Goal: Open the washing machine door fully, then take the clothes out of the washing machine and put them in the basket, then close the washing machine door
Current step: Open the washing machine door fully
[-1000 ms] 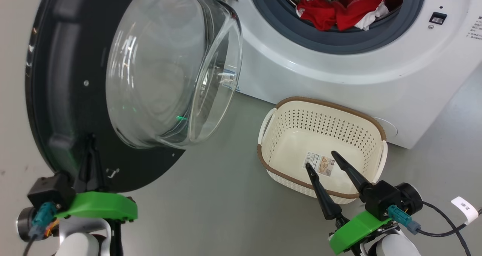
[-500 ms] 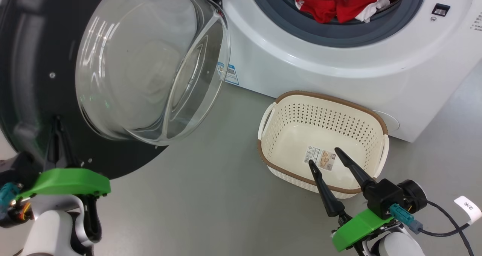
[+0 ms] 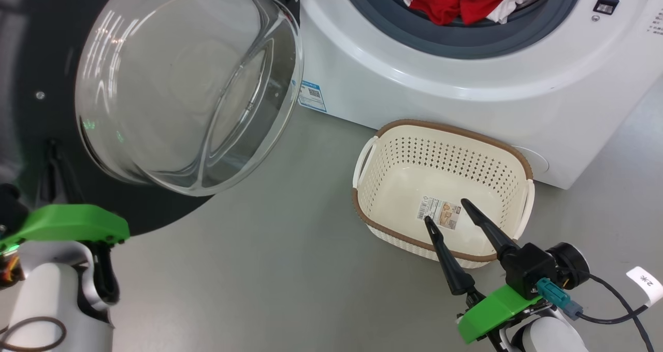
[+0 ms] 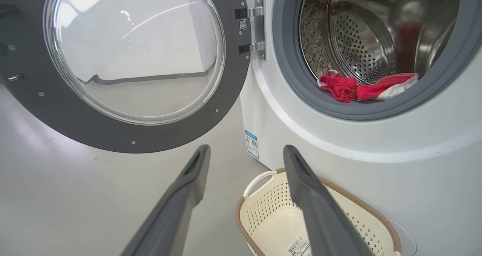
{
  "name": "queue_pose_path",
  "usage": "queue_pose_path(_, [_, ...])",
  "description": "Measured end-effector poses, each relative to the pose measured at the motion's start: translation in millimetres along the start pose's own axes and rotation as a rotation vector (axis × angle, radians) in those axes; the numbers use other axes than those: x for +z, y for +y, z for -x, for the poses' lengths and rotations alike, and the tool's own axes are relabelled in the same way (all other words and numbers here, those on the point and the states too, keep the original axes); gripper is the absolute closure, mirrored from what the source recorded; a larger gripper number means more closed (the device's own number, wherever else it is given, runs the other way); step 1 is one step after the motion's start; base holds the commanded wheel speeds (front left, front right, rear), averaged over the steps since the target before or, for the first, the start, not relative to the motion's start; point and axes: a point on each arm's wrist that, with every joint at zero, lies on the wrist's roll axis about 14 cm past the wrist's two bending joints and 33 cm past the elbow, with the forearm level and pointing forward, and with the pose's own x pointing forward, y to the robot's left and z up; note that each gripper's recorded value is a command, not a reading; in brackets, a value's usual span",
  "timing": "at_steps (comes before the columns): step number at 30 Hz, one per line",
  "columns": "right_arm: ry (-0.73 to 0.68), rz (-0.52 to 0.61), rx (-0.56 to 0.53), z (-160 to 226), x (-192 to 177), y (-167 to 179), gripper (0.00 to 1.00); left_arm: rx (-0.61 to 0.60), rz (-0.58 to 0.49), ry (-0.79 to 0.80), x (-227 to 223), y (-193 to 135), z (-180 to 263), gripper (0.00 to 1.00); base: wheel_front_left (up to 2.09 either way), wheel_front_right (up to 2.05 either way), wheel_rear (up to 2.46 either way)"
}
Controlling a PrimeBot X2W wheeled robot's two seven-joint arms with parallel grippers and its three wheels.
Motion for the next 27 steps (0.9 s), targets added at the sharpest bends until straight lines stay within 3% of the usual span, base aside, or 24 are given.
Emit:
queue_pose_path(12, [-0.001,0.000,-0.014,2,1,-5,0.00,0.068,0.010,0.015,-2,29,-9,1.00,0.00,0.00,0.00])
queue_pose_path(25, [-0.011,0.012,-0.012,6,9,0,0.00,0.053,0.042,-0.016,8,29,-6,1.00,0.00,0.00,0.00])
queue_pose_path(27, [-0.013,0.006,-0.016,7,10,-1,0.00,0.042,0.035,-0.036,14,25,-7,0.57,0.00,0.00,0.00])
